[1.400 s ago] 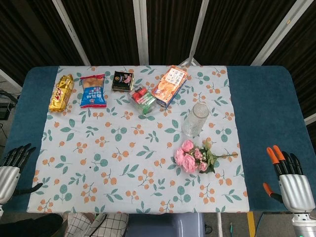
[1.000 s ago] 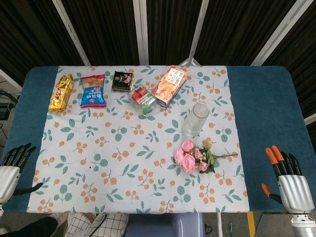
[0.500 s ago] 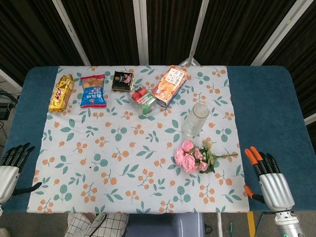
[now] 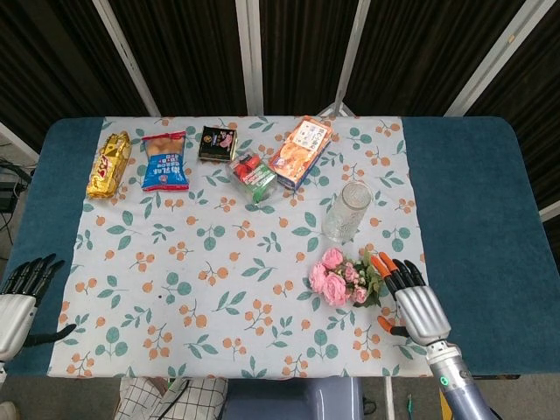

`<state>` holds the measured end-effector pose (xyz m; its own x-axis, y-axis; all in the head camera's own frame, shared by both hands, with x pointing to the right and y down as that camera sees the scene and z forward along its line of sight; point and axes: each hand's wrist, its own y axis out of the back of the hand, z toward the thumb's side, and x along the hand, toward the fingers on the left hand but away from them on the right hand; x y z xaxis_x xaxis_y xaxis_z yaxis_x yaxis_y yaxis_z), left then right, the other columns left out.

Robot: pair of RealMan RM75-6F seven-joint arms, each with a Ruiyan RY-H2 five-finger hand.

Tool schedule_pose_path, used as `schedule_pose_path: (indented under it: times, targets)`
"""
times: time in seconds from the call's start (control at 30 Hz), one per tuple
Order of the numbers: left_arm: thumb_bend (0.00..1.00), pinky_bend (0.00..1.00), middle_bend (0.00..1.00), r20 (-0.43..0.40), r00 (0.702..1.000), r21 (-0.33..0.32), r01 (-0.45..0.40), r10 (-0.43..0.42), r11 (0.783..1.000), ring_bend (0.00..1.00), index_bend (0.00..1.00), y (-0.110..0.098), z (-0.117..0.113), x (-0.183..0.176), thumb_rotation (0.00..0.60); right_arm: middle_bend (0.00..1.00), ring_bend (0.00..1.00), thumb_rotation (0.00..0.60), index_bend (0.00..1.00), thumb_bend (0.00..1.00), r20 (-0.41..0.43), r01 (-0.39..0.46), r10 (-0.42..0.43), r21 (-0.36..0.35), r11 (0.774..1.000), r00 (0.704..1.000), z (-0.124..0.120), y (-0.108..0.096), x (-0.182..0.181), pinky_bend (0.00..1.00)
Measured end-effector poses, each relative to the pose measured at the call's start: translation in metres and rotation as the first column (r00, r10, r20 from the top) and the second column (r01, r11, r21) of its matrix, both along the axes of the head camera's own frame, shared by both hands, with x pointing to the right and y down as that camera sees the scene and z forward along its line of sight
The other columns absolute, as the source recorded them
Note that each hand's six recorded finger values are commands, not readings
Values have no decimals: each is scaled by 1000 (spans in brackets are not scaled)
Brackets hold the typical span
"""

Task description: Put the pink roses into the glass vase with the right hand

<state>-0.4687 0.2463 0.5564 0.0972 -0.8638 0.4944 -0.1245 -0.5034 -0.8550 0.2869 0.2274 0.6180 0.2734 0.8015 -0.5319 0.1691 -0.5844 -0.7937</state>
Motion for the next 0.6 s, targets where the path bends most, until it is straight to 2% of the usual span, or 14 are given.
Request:
schedule_pose_path:
  times: [0.2,0.4,0.6]
  targets:
    - [0,0,0,-11,1000,-11,1,-1,1000,0,0,0,1,0,600,0,0,600,0,284,19,12,-12,10,1000,1000,22,-16,-19,0]
    - [0,0,0,-14,1000,-27,6,-7,1000,0,0,0,2,-1,600,58,31,600,0,285,18,26,-26,-17,1000,1000,43,-22,-32,0]
    - [0,0,0,-18,1000,-35,10,-11,999,0,0,-1,3,-1,600,71,48,600,5,284,13,31,-31,-40,999,999,59,-25,-40,3]
